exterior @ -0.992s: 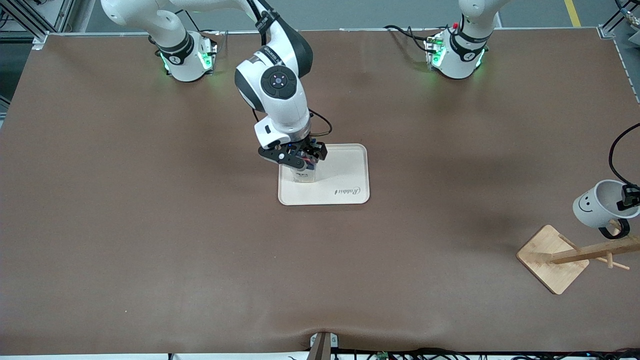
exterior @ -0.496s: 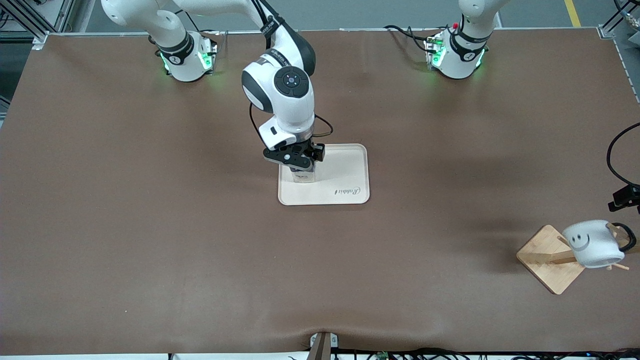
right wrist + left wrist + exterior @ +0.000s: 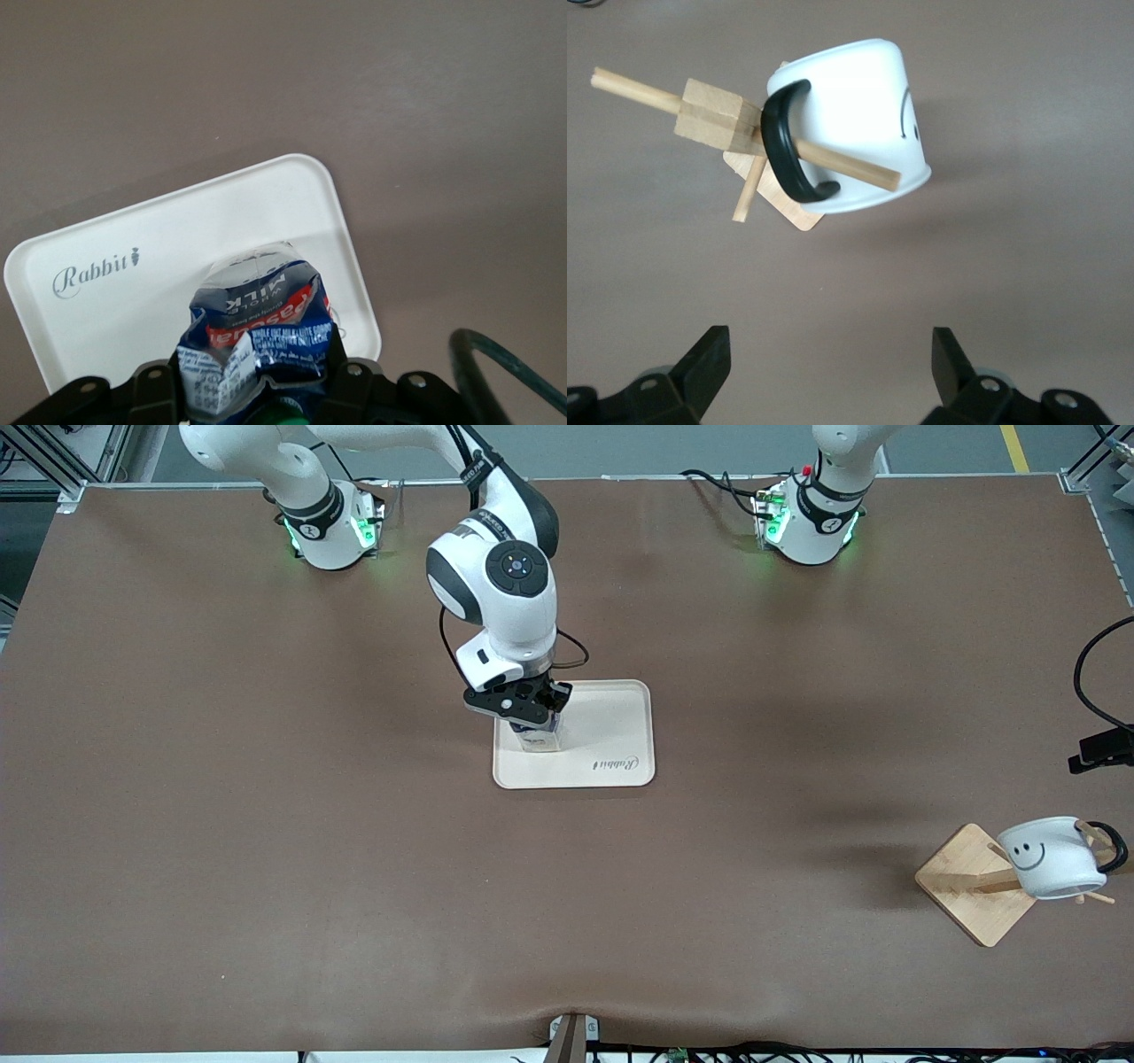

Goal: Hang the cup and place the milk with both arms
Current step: 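Carry the milk carton away from the tray with the right gripper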

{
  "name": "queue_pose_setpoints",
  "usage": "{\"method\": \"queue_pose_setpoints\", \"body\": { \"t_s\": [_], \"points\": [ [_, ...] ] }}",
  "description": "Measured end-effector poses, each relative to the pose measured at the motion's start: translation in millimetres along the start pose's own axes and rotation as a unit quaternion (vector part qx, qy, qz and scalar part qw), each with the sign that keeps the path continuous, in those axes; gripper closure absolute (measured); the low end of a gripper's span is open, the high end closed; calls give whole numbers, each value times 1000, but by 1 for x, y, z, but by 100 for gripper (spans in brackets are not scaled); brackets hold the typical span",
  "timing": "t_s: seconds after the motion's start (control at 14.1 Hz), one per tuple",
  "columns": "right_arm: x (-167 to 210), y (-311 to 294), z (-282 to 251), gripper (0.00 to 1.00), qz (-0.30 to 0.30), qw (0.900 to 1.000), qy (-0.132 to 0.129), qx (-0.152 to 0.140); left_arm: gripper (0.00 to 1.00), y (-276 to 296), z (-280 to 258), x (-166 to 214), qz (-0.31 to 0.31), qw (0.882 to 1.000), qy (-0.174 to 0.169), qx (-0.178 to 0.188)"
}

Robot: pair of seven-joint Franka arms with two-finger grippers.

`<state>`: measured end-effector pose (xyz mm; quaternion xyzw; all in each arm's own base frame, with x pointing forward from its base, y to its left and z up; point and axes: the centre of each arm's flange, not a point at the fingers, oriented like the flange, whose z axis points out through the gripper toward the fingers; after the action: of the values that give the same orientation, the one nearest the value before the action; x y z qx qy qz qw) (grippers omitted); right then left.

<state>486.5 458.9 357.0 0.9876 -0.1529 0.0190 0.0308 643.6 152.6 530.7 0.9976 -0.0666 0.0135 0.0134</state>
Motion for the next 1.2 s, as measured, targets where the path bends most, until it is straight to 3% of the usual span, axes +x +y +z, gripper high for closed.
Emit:
{"method": "queue_pose_setpoints", "body": {
  "t_s": [0.35, 0.78, 0.99, 1.2],
  "points": [
    [68, 57, -74, 44, 48, 996, -43, -64, 0, 18, -23, -15, 1, 1000, -21, -15],
    [159, 171, -125, 44, -2, 996, -70, -54, 0, 48, -54, -26, -20, 999, -31, -10],
    [203, 258, -119, 44, -11, 989, -130, -75, 0, 67, -63, -27, -15, 999, -30, -9],
    [249, 364, -93, 44, 1, 984, -168, -65, 0, 83, -78, -31, -15, 1000, -25, -3]
  ]
}}
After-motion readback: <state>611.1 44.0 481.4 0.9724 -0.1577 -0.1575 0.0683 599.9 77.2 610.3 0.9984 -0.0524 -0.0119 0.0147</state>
